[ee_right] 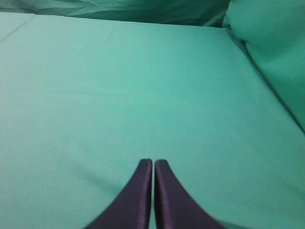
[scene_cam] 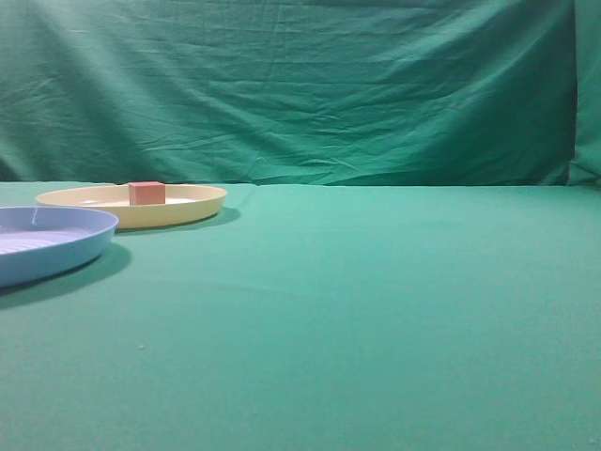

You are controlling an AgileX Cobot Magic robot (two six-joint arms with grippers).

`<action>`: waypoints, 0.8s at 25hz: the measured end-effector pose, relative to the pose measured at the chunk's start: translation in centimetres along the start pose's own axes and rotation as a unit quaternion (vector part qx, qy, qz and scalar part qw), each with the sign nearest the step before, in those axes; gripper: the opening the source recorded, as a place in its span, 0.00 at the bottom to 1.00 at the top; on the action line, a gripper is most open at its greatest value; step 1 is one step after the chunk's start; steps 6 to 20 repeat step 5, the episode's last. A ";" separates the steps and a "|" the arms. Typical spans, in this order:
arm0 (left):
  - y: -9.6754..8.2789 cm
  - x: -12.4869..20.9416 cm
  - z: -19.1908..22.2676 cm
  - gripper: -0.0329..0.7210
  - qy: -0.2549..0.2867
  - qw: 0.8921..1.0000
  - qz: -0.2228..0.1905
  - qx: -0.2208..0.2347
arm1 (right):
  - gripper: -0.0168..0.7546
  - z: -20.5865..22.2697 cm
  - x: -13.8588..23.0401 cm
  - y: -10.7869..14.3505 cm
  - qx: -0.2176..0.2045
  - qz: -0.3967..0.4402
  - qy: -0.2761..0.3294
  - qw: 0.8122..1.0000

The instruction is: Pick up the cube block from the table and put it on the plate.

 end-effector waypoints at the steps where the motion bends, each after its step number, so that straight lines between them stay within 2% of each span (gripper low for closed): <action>1: 0.0 0.0 0.0 0.04 0.000 1.000 0.000 0.000 | 0.02 0.0 0.0 0.0 0.000 -0.001 0.000 1.000; 20: 0.0 0.0 0.0 0.04 0.000 1.000 0.000 0.000 | 0.02 0.0 0.0 0.0 0.001 -0.002 -0.001 1.000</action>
Point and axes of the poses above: a point on each arm's last joint axis where the gripper is mounted, z pointing out along that axis toward the gripper, y along the wrist's bending axis when the last joint is at zero, x = y × z, the point moved 8 cm from there along z, pointing out along that axis toward the gripper
